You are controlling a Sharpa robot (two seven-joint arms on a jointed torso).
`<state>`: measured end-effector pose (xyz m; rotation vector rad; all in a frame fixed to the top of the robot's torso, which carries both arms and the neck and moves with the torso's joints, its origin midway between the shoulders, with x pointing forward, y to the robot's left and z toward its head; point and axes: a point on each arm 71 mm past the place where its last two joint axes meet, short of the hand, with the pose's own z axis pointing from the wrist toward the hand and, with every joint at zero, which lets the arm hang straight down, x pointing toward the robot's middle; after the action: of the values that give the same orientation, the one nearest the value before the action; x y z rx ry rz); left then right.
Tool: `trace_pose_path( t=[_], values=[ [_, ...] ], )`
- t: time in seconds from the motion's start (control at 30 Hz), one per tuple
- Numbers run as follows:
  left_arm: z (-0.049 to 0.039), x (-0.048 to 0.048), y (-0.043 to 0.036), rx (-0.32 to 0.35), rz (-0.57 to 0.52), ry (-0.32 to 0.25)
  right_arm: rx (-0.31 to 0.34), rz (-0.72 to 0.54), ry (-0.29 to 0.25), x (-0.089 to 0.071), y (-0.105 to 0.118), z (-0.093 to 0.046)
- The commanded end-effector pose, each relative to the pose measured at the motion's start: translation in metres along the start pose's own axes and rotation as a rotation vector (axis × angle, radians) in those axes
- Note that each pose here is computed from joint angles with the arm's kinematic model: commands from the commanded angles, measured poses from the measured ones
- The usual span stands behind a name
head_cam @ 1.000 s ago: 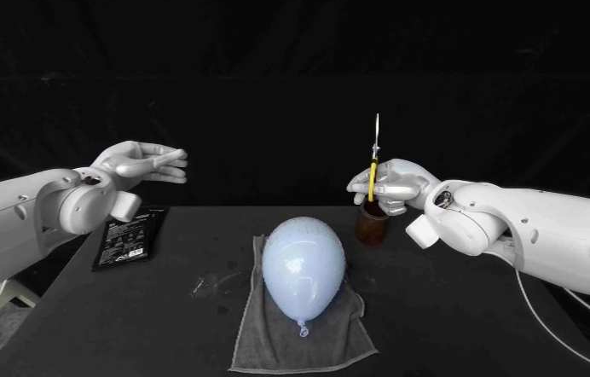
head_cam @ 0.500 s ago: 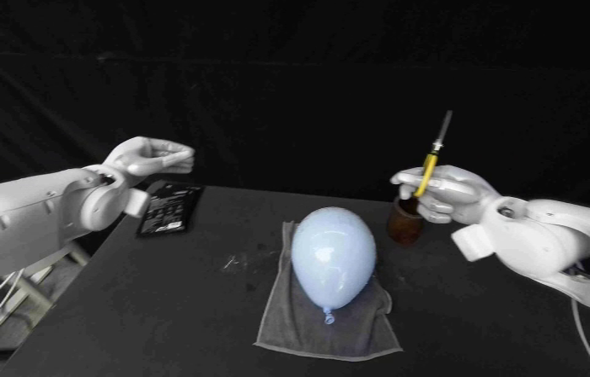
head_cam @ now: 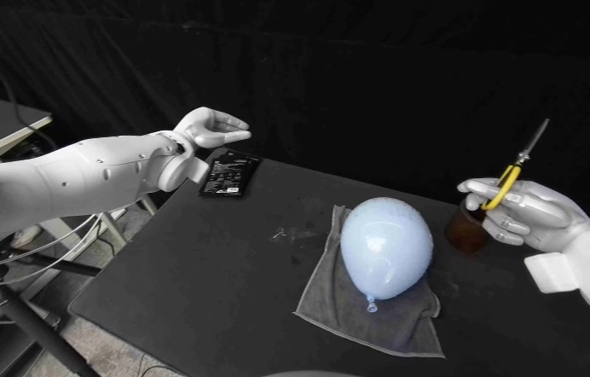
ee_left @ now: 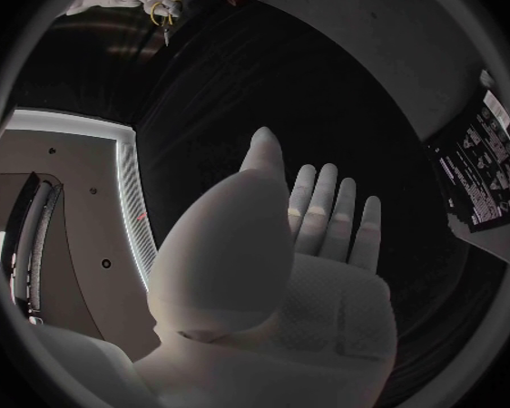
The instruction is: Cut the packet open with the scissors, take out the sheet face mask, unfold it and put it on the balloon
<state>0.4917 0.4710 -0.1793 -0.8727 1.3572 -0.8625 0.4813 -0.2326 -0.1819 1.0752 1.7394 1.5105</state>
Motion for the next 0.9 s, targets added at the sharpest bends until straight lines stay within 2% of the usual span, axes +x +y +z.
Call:
trace_pose_path(
  t=[0.03, 0.33, 0.47, 0.53, 0.67, 0.9],
  values=[
    [0.0016, -0.0019, 0.0008, 0.029, 0.13, -0.061, -0.012, -0.005, 0.015, 0.003, 0.001, 0.0],
    [0.0104, 0.0019, 0.0088, 0.017, 0.347, -0.088, -0.009, -0.028, 0.014, 0.005, 0.0, 0.001],
    [0.0146, 0.0048, 0.0134, -0.001, 0.439, -0.083, -0.008, -0.037, 0.015, 0.006, 0.0, 0.001],
    [0.0178, 0.0081, 0.0188, -0.035, 0.502, -0.058, -0.008, -0.044, 0.016, 0.007, 0.0, 0.001],
    [0.0215, 0.0143, 0.0276, -0.098, 0.548, -0.016, -0.008, -0.051, 0.015, 0.007, 0.0, 0.001],
    [0.0303, 0.0165, 0.0368, -0.199, 0.594, -0.059, -0.008, -0.063, 0.017, 0.008, -0.001, 0.0]
  ],
)
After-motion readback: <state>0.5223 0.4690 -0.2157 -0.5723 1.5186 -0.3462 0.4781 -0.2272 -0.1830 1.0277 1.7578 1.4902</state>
